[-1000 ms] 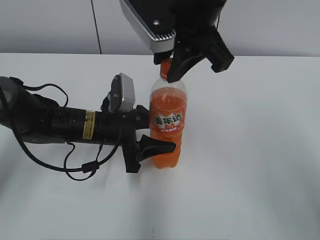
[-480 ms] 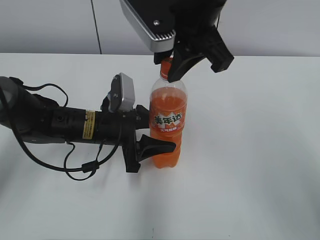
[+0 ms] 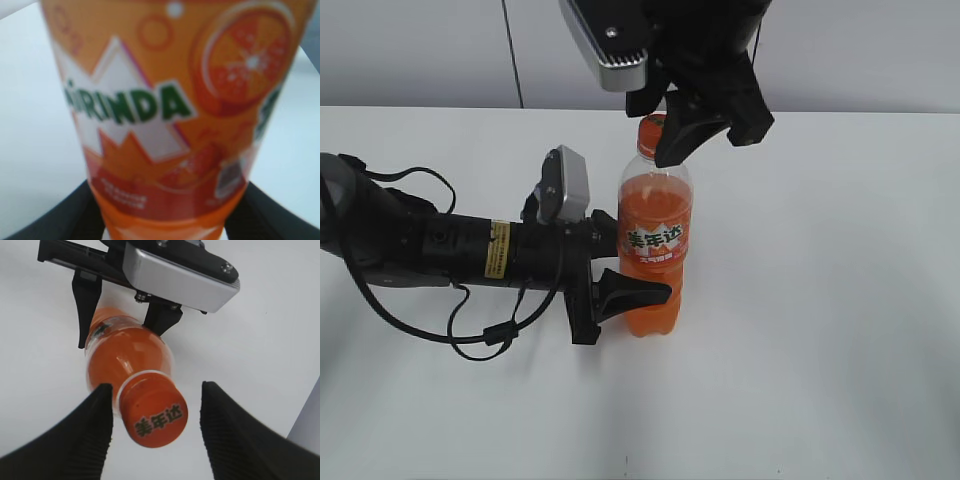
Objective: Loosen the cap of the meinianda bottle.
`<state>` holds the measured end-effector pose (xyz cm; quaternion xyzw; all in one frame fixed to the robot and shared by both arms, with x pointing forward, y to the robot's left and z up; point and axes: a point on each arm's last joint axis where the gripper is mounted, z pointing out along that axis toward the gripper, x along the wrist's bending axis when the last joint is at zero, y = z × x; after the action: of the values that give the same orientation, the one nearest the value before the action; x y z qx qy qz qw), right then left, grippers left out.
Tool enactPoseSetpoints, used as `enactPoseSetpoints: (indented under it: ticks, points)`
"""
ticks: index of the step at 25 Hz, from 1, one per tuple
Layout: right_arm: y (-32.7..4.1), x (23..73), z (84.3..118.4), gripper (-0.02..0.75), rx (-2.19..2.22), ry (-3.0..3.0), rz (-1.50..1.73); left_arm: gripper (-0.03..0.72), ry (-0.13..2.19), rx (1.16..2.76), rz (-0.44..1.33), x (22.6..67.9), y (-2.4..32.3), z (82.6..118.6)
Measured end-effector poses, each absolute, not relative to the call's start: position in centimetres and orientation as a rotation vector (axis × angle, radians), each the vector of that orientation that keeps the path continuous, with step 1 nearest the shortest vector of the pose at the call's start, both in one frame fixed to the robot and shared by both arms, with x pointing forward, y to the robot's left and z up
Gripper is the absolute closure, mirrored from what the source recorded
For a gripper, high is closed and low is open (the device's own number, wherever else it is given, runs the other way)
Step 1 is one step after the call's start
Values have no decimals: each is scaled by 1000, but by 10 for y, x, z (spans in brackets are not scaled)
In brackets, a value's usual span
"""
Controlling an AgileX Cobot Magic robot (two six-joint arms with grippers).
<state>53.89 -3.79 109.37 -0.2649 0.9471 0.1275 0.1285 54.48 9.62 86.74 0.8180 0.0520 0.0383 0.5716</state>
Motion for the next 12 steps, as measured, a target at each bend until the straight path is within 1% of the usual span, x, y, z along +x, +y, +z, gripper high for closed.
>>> enactPoseSetpoints:
  ticks: [6,8,12]
  points:
    - [-38,539,1095,308,-670,2783,385,279,123,1919,89,545,96,867]
    - [-40,536,1100,308,-620,2786,399,279,123,1919,89,545,96,867]
    - [-48,527,1122,308,-428,2784,460,279,123,1919,89,545,96,867]
